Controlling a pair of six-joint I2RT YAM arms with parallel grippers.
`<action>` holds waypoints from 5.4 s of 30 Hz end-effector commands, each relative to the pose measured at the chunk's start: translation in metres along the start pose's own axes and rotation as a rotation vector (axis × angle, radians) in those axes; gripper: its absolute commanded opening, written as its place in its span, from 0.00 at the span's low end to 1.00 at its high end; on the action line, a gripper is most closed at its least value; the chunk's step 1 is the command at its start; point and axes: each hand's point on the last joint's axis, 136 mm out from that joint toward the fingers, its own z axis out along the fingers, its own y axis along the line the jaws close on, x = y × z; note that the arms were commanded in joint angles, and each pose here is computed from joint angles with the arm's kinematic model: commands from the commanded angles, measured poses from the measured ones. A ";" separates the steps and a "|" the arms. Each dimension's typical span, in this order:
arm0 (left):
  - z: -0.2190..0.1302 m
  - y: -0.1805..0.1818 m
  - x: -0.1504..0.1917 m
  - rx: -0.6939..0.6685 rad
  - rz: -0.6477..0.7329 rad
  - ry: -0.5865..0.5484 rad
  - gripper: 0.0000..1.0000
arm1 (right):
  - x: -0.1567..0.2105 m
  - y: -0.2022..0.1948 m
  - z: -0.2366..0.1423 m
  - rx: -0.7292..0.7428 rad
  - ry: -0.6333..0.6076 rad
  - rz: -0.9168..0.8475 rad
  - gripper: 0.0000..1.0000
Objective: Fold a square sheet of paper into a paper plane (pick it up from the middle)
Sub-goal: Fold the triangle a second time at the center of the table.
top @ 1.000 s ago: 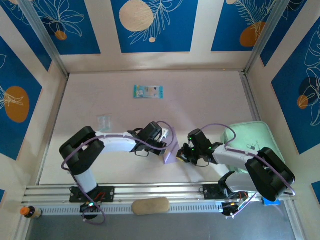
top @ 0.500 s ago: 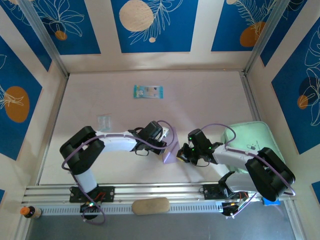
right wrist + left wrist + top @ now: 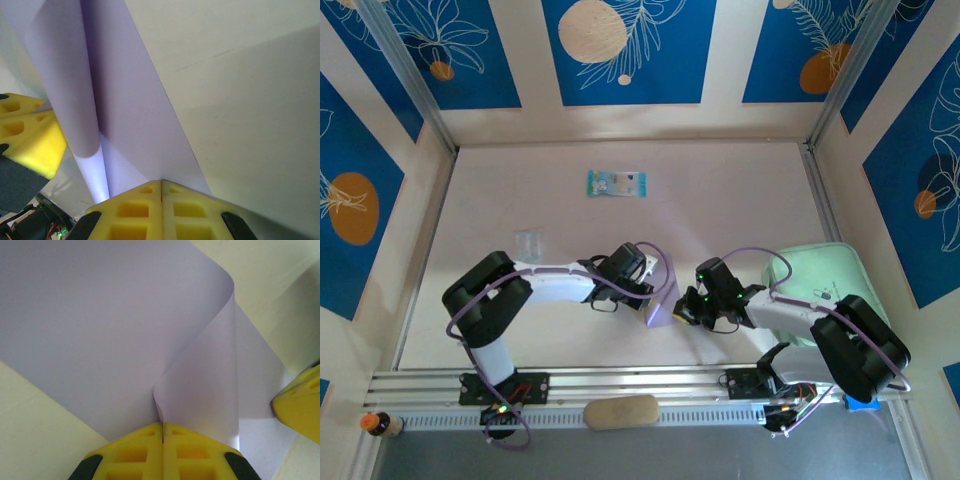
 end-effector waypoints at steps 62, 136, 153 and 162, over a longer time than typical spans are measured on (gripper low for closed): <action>0.004 0.009 0.003 -0.029 0.015 0.040 0.00 | 0.008 -0.007 0.006 0.085 0.061 -0.043 0.00; 0.008 0.007 0.015 0.007 -0.079 0.085 0.00 | -0.045 0.020 0.017 -0.024 -0.018 -0.018 0.00; 0.007 0.009 0.018 0.002 -0.081 0.094 0.00 | -0.061 0.041 0.000 -0.129 -0.042 -0.025 0.01; 0.006 0.009 0.019 0.002 -0.080 0.096 0.00 | -0.061 -0.009 0.016 -0.046 -0.052 0.139 0.00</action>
